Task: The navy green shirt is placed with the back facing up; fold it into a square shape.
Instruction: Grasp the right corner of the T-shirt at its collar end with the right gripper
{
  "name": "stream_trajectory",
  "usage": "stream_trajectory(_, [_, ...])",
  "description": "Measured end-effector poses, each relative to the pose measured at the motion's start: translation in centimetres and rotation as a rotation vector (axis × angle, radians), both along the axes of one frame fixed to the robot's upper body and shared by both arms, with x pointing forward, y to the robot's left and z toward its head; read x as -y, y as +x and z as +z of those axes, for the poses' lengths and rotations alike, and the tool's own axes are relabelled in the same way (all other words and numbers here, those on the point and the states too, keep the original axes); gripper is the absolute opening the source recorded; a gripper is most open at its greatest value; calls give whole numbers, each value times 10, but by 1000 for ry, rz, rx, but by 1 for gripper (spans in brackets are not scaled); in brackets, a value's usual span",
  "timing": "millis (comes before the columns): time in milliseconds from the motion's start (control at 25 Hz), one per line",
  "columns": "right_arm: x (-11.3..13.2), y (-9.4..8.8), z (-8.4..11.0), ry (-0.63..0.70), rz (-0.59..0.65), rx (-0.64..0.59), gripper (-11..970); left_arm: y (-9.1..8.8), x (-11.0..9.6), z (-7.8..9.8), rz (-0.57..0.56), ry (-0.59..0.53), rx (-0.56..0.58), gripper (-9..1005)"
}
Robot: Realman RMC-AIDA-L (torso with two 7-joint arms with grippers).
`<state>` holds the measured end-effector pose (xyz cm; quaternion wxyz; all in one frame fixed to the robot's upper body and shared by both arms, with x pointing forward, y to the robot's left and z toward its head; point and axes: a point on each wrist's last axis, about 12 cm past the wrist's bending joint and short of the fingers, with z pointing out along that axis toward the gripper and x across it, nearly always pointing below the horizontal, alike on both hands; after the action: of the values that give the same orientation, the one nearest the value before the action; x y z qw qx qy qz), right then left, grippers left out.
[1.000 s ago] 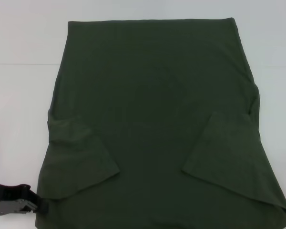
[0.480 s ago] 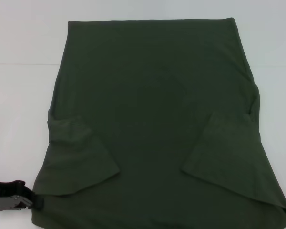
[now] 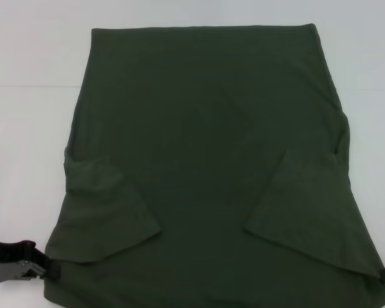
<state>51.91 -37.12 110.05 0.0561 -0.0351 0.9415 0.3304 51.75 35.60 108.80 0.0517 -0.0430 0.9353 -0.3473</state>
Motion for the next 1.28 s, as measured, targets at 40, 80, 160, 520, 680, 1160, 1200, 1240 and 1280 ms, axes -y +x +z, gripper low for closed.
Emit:
stream_trajectory(40, [-2, 1, -1, -7, 4, -2, 922, 0, 0, 0, 0, 0, 0, 35])
stream_trajectory(80, [-3, 1, -3, -11, 9, -6, 921, 0, 0, 0, 0, 0, 0, 35])
stream_trajectory(160, [-6, 2, -5, -15, 16, -12, 920, 0, 0, 0, 0, 0, 0, 35])
stream_trajectory(520, [-16, 6, -8, -17, 37, -10, 914, -1, 1, 0, -1, -3, -2, 35])
stream_trajectory(680, [-20, 8, -9, -22, 45, -4, 911, 0, 1, 0, -2, -5, -2, 36])
stream_trajectory(1160, [-37, 14, -11, -8, 88, 0, 904, 1, 2, 1, -2, -17, 10, 36])
stream_trajectory(1200, [-38, 15, -12, -7, 90, 1, 903, 1, 2, 1, -3, -18, 10, 36])
stream_trajectory(1240, [-39, 15, -12, -6, 91, 1, 902, 1, 3, 1, -3, -18, 11, 36])
stream_trajectory(1280, [-39, 15, -12, -5, 92, 1, 902, 1, 3, 1, -3, -18, 11, 36])
